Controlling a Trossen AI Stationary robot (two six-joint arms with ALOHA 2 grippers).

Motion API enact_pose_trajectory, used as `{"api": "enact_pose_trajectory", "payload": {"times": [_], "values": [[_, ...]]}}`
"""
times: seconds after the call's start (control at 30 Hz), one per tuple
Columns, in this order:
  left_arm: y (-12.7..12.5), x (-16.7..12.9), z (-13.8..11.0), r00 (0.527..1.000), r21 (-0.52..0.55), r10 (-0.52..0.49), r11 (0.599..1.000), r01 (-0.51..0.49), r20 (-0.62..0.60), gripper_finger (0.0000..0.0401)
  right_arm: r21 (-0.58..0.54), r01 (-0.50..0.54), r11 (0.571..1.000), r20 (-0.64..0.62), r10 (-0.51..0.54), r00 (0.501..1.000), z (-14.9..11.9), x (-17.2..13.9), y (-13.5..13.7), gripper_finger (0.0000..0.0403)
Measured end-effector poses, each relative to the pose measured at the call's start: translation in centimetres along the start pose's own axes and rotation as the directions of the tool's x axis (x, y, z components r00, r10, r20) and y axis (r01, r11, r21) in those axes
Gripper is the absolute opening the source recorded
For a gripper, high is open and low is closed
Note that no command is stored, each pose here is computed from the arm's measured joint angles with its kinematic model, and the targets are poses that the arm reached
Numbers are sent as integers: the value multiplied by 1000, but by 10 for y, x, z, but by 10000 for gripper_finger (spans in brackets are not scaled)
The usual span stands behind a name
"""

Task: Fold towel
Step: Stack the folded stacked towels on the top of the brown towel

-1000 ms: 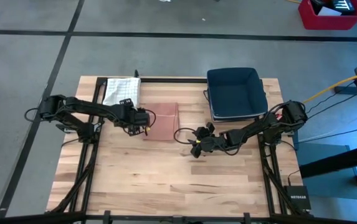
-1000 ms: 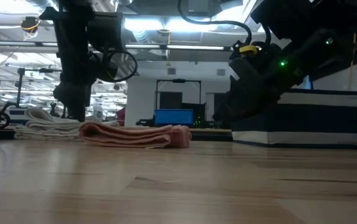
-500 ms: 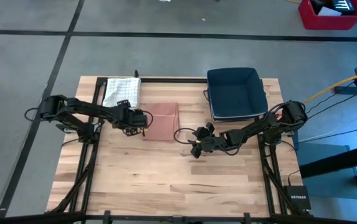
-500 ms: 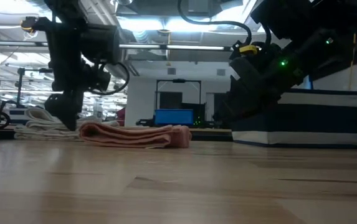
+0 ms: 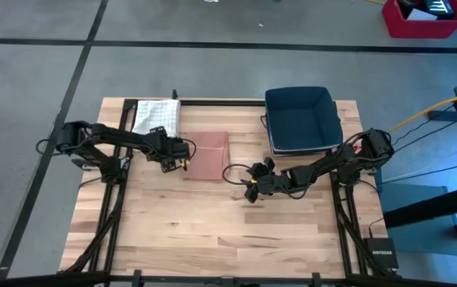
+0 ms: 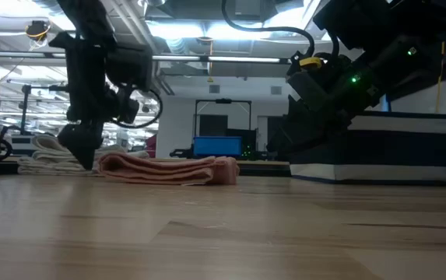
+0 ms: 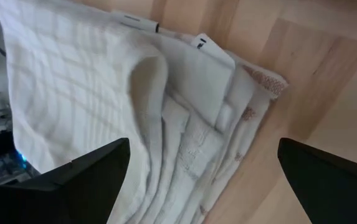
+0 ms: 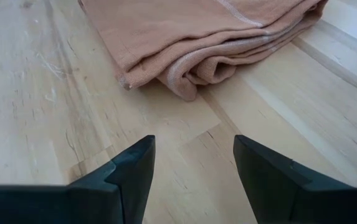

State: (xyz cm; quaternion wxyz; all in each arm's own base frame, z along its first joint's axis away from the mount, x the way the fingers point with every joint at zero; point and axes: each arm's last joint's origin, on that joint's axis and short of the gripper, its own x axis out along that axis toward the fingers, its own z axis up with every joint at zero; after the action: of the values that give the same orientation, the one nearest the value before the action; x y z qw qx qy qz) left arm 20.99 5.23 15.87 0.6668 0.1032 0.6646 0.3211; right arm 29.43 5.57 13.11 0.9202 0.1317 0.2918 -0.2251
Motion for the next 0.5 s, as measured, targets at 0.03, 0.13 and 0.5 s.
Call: {"api": "enact_pose_trajectory", "payload": {"times": [0.03, 0.13, 0.5], "values": [[-1, 2, 0, 1000, 6, 1, 1000, -1, -7, 398, 0, 0, 1000, 0, 0, 1000, 0, 0, 0, 221], [-6, 7, 2, 999, 26, 6, 1000, -5, -35, 398, 0, -1, 1000, -1, 1, 1000, 0, 0, 0, 221], [-9, 21, 7, 990, 7, 130, 991, -130, -48, 398, 9, 8, 1000, -14, -8, 1000, -1, 0, -1, 221]]}}
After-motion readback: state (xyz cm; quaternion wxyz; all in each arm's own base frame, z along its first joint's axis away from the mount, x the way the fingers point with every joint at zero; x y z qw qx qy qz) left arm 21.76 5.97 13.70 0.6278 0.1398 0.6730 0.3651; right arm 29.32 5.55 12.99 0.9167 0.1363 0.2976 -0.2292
